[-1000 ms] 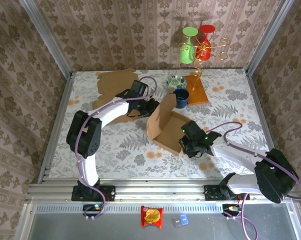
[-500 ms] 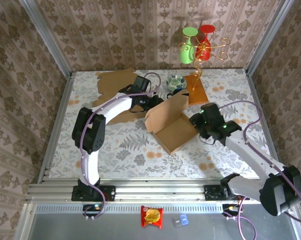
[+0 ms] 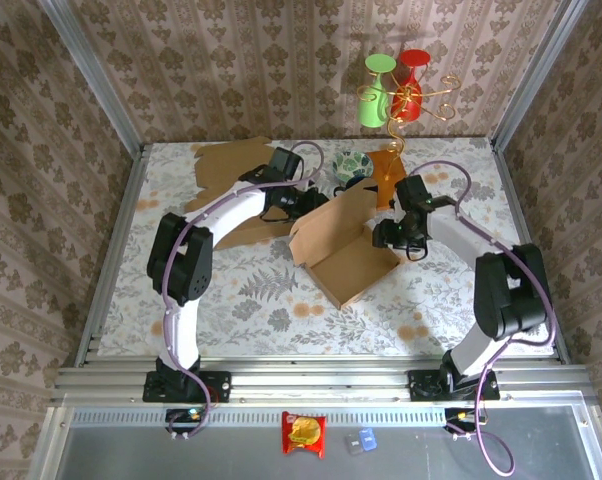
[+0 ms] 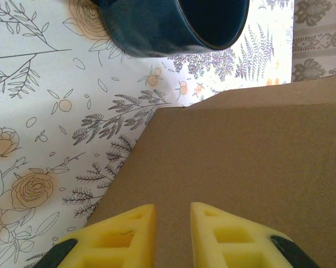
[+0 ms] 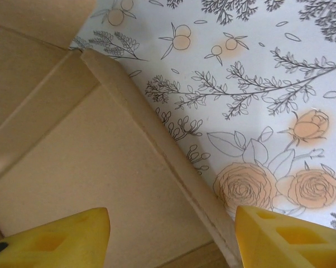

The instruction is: Fold the paper box

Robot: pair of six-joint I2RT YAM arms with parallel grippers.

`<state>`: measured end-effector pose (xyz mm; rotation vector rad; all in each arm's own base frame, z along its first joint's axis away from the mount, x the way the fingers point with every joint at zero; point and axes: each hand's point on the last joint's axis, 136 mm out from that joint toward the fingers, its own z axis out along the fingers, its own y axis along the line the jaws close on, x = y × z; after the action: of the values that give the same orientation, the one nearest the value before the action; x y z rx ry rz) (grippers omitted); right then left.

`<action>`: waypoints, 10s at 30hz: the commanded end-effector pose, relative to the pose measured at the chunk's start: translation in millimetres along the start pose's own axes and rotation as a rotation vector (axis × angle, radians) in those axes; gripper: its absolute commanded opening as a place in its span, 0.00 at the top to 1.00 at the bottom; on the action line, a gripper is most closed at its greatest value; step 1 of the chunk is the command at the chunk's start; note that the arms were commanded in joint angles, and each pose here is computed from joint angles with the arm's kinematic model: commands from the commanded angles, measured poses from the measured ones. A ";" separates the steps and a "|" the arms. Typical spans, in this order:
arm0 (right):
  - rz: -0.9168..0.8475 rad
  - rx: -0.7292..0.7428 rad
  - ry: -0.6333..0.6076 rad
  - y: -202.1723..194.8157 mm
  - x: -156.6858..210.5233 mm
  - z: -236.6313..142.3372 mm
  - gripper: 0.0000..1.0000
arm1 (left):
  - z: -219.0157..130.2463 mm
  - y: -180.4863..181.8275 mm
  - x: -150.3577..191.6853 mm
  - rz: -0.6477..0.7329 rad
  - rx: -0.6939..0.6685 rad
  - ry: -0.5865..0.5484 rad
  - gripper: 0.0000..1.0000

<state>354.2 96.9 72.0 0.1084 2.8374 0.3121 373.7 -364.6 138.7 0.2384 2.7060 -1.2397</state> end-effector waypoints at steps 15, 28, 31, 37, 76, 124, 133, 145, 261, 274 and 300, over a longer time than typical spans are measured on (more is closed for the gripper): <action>0.029 0.036 0.075 2.6 26.7 20.0 0.58 | 10.7 0.1 -12.0 0.104 -0.012 0.069 0.76; 0.298 -0.059 -0.029 49.9 57.7 -12.3 0.55 | 11.1 -0.2 -25.1 0.127 -0.003 0.069 0.76; 0.255 -0.068 -0.077 50.7 51.9 -30.1 0.47 | 9.7 -1.2 -26.4 0.142 -0.009 0.069 0.76; -0.063 -0.082 -0.232 45.8 20.9 -84.0 0.44 | 9.7 -2.4 -27.6 0.158 -0.013 0.069 0.76; -0.685 -0.377 -0.223 53.0 -46.6 -75.3 0.72 | 3.4 0.6 -34.1 0.209 -0.090 0.066 0.76; -0.879 -0.179 -0.226 54.7 -29.6 -73.3 1.00 | -126.0 18.3 37.4 0.814 -0.194 0.029 0.48; -0.881 -0.186 -0.228 60.2 -31.2 -71.8 1.00 | -105.8 29.8 44.6 0.811 -0.244 0.111 0.58; -0.859 -0.182 -0.220 61.0 -30.0 -67.7 1.00 | -103.2 36.9 41.4 0.778 -0.318 0.134 0.74; 0.697 -0.523 -0.215 80.8 42.6 -117.9 0.29 | -88.9 64.2 75.1 0.482 -0.209 -0.700 1.00; 0.905 -0.562 0.055 117.2 53.0 -64.0 0.42 | -80.0 71.4 85.8 0.488 -0.225 -0.669 1.00; 0.962 -0.492 0.056 107.2 103.5 -59.8 0.34 | -72.0 81.7 110.6 0.465 -0.250 -0.623 1.00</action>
<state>233.0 195.8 116.4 1.3120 2.5071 1.1525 289.3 -253.6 130.5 0.3443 1.9719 -0.7116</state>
